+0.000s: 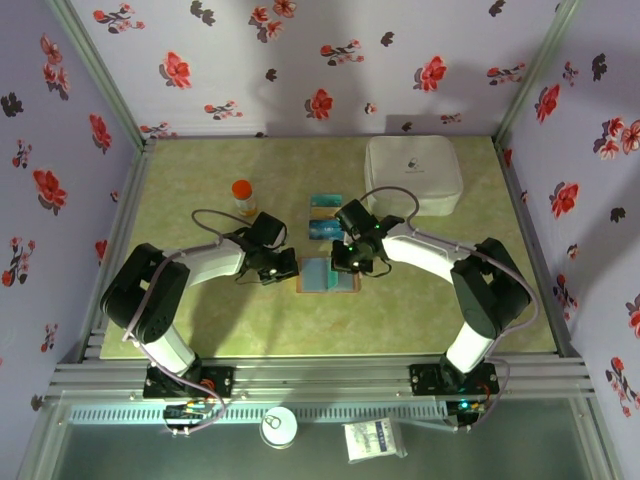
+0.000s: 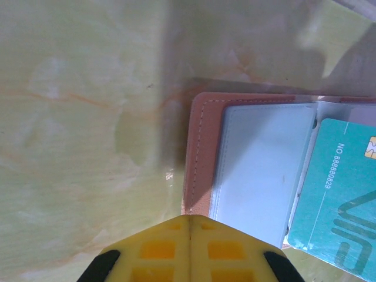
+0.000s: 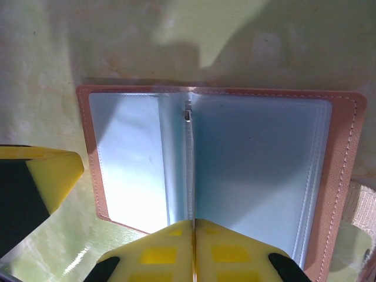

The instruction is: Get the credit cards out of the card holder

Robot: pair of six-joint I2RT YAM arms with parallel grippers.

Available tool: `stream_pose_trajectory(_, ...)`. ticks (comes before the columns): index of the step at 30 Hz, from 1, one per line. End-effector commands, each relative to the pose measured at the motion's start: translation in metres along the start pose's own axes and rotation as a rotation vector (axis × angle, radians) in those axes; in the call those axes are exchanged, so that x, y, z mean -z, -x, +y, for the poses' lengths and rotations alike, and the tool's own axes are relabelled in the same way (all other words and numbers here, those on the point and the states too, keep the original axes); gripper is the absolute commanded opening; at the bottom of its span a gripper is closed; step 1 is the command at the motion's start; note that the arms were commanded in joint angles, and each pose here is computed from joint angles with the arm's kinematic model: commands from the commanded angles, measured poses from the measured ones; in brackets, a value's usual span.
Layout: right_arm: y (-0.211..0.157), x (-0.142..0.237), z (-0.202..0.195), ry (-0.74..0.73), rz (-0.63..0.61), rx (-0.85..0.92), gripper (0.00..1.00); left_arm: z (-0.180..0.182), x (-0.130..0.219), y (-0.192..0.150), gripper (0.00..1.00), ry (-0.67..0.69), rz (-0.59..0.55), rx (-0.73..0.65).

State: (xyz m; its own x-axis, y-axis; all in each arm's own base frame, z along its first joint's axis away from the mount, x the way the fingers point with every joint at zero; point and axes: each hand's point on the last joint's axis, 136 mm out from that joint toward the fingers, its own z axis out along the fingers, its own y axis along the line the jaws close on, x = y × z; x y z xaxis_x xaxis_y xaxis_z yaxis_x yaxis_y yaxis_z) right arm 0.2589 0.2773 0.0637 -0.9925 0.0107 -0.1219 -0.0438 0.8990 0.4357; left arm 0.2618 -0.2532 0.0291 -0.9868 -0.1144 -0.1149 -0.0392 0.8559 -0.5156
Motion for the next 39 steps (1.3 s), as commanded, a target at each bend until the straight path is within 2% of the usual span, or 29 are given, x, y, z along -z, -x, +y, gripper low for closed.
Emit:
stream_pose_trajectory(1, 0.002, -0.001, 0.002, -0.018, -0.002, 0.019, 0.09, -0.011, 0.004, 0.001, 0.02, -0.040, 0.000, -0.011)
stream_pose_trajectory(19, -0.002, -0.006, 0.007, 0.013, 0.009, 0.006, 0.15, -0.007, -0.010, -0.005, 0.02, -0.036, 0.038, -0.005)
stream_pose_trajectory(31, 0.001, -0.004, 0.010, 0.016, -0.002, 0.011, 0.06, -0.002, -0.012, -0.008, 0.02, -0.009, 0.054, -0.004)
stream_pose_trajectory(39, 0.013, 0.028, 0.015, -0.016, -0.073, 0.095, 0.05, 0.010, -0.008, -0.010, 0.01, 0.048, 0.049, -0.018)
